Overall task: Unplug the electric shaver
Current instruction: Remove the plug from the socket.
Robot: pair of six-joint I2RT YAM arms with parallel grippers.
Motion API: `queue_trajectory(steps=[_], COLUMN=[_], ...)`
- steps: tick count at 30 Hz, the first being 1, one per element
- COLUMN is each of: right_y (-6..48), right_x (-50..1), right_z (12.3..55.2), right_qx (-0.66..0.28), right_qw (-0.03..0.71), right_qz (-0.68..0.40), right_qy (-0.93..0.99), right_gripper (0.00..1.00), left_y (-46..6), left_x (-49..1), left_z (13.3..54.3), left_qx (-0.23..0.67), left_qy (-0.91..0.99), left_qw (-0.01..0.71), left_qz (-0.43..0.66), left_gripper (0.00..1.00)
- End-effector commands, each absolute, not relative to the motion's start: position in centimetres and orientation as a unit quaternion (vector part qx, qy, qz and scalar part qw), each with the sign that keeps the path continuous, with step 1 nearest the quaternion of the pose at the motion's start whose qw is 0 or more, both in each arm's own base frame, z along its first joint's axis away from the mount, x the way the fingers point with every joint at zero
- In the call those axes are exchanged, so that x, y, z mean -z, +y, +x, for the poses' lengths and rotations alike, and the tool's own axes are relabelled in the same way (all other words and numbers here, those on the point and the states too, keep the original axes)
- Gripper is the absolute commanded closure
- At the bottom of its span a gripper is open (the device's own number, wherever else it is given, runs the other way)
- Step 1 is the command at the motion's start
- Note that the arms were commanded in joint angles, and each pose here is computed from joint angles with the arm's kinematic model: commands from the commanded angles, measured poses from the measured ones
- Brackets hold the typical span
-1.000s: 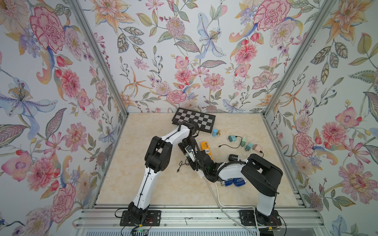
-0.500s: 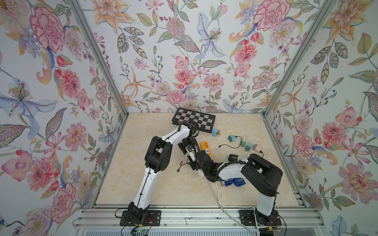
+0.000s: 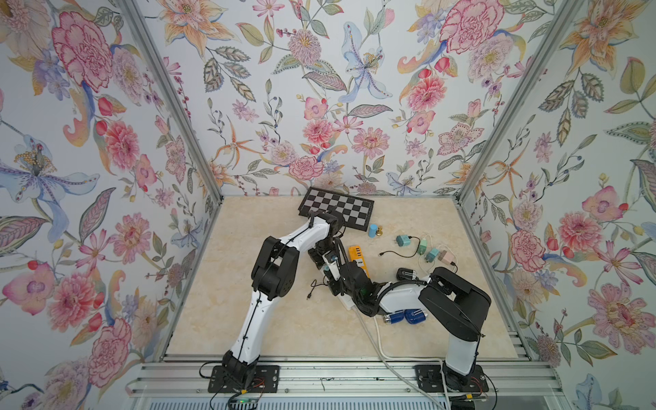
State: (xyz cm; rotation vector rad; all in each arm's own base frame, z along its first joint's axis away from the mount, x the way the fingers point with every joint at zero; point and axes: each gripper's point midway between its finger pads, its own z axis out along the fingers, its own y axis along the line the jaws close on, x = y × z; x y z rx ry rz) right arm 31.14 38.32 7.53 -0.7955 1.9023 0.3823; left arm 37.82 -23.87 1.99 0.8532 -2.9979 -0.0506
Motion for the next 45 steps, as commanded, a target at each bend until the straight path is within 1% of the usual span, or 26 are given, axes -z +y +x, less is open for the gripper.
queue_trajectory(steps=[1,3,5,10,13,15,18,22,25,27,30,34,39,40,42,45], right_y=[40.6,40.5,40.2,38.1,38.3,38.6,39.5,40.9,41.1,41.0,40.2,38.3,38.3,38.3,39.1,40.1], right_x=[-10.8,-10.7,-10.9,-11.4,-12.1,-12.4,-12.2,-11.8,-11.7,-11.7,-11.9,-12.8,-14.4,-14.5,-14.7,-14.6], right_z=[30.1,30.0,30.1,31.6,31.5,31.4,30.9,29.0,28.4,28.4,29.0,30.3,30.6,30.7,30.1,29.0], right_qx=[-0.144,-0.141,-0.158,-0.264,-0.309,-0.32,-0.3,-0.199,-0.159,-0.153,-0.177,-0.255,-0.361,-0.37,-0.364,-0.294], right_qw=[0.535,0.535,0.531,0.506,0.498,0.495,0.495,0.52,0.533,0.535,0.53,0.519,0.501,0.498,0.499,0.517], right_qz=[-0.374,-0.371,-0.354,-0.262,-0.251,-0.251,-0.276,-0.359,-0.379,-0.379,-0.351,-0.284,-0.241,-0.232,-0.251,-0.305], right_qy=[0.744,0.746,0.753,0.778,0.771,0.768,0.767,0.749,0.739,0.739,0.751,0.765,0.748,0.749,0.746,0.744], right_gripper=[0.99,1.0,1.0,1.0,1.0,1.0,1.0,1.0,1.0,1.0,1.0,1.0,1.0,1.0,1.0,1.0], left_y=[-23.6,-23.5,-23.5,-23.5,-23.5,-23.6,-23.7,-23.8,-23.9,-24.0,-23.9,-23.9,-24.0,-24.0,-24.1,-24.1], left_x=[-1.2,-1.1,-1.1,-0.9,-0.6,-0.6,-0.6,-0.7,-0.6,-0.6,-0.5,-0.6,-0.5,-0.6,-0.5,-0.4], left_z=[36.9,36.8,36.7,36.4,36.2,36.2,36.3,36.5,36.5,36.5,36.5,36.5,36.4,36.5,36.4,36.4], left_qx=[0.045,0.047,0.048,0.054,0.055,0.055,0.053,0.053,0.052,0.052,0.054,0.054,0.055,0.055,0.055,0.056], left_qy=[-0.967,-0.967,-0.967,-0.968,-0.968,-0.968,-0.968,-0.968,-0.967,-0.967,-0.968,-0.967,-0.967,-0.967,-0.967,-0.967], left_qw=[0.016,0.017,0.017,0.018,0.019,0.019,0.019,0.018,0.02,0.021,0.021,0.018,0.016,0.016,0.017,0.017], left_qz=[0.251,0.251,0.25,0.246,0.245,0.244,0.245,0.246,0.247,0.247,0.246,0.247,0.247,0.247,0.247,0.248], left_gripper=[0.73,0.73,0.73,0.73,0.73,0.73,0.73,0.73,0.73,0.73,0.73,0.73,0.73,0.73,0.73,0.73])
